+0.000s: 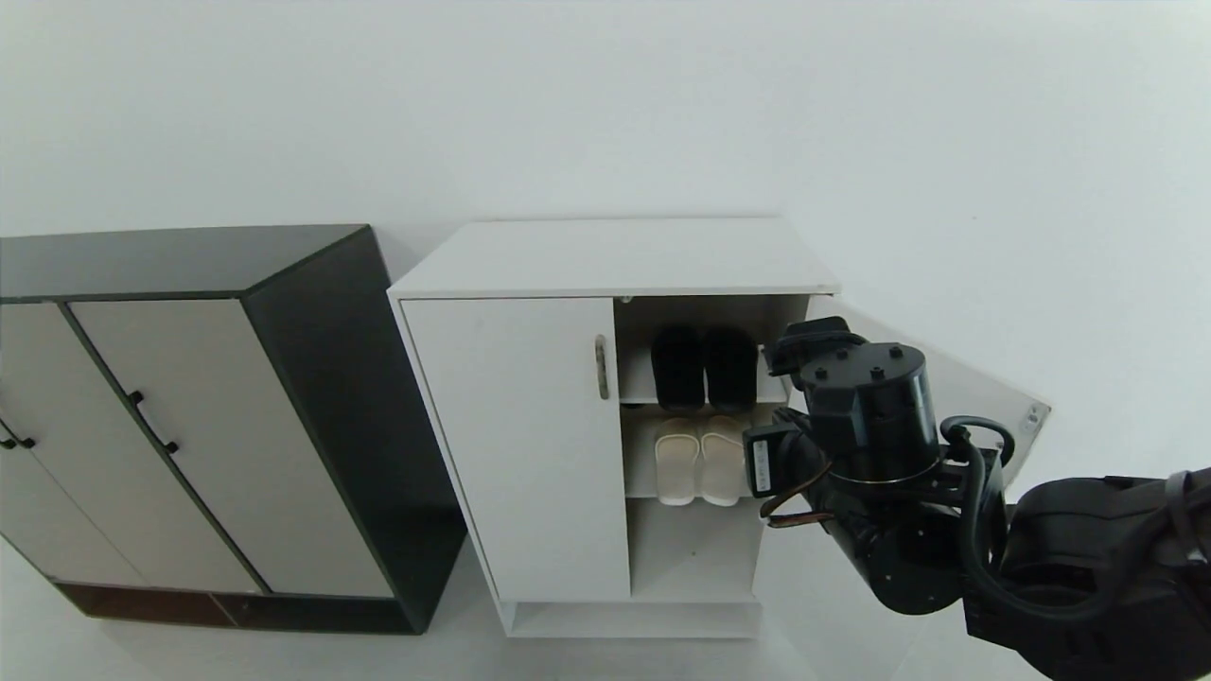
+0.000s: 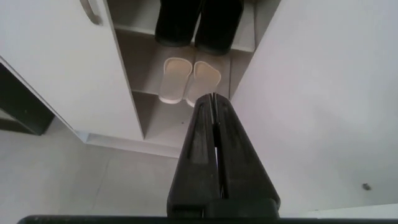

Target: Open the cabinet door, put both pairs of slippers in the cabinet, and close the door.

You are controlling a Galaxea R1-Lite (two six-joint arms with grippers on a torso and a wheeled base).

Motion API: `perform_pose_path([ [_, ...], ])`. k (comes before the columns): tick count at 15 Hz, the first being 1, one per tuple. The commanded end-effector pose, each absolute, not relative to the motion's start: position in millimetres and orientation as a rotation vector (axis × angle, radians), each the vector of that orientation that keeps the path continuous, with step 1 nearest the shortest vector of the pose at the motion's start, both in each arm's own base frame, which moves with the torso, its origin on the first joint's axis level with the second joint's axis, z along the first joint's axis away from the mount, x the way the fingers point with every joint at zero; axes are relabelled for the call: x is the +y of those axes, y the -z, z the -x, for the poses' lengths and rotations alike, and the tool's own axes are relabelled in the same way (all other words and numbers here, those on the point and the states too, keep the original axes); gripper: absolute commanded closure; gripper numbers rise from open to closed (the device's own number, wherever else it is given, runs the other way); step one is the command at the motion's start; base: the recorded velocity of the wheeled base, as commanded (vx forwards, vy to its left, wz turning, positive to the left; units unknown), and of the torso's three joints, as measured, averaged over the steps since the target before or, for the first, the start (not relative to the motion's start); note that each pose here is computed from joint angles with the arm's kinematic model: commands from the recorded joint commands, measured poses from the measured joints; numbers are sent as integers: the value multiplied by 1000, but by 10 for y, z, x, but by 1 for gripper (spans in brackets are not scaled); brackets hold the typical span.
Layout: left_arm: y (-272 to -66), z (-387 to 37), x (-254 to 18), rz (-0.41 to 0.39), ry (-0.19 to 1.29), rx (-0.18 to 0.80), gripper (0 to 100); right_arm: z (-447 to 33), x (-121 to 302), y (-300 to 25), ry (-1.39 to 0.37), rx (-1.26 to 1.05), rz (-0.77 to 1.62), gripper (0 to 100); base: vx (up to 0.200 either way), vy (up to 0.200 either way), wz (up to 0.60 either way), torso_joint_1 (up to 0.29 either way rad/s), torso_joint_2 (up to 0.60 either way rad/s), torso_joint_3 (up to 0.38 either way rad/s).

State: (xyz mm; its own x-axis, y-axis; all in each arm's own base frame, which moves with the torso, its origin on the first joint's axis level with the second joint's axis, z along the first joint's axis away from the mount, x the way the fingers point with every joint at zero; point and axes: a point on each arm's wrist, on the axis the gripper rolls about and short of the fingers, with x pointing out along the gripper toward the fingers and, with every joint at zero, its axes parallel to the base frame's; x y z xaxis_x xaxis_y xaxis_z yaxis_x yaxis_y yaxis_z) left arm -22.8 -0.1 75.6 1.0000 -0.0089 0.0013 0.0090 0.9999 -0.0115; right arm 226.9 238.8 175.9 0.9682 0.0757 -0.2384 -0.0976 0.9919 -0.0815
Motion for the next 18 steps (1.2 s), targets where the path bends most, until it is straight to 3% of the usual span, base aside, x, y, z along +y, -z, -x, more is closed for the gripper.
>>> perform_pose_path([
  [1,-757,227,-1,12,9,0,100,-2275,2394,-1746,-87,240,96,100,0,0,0,193,-500,-315],
  [13,-757,227,-1,11,12,0,100,-2304,2366,-1725,-75,244,100,100,0,0,0,238,-551,-319],
  [18,-757,227,-1,11,12,0,100,-2319,2352,-1727,-70,243,107,100,0,0,0,45,-106,-58],
])
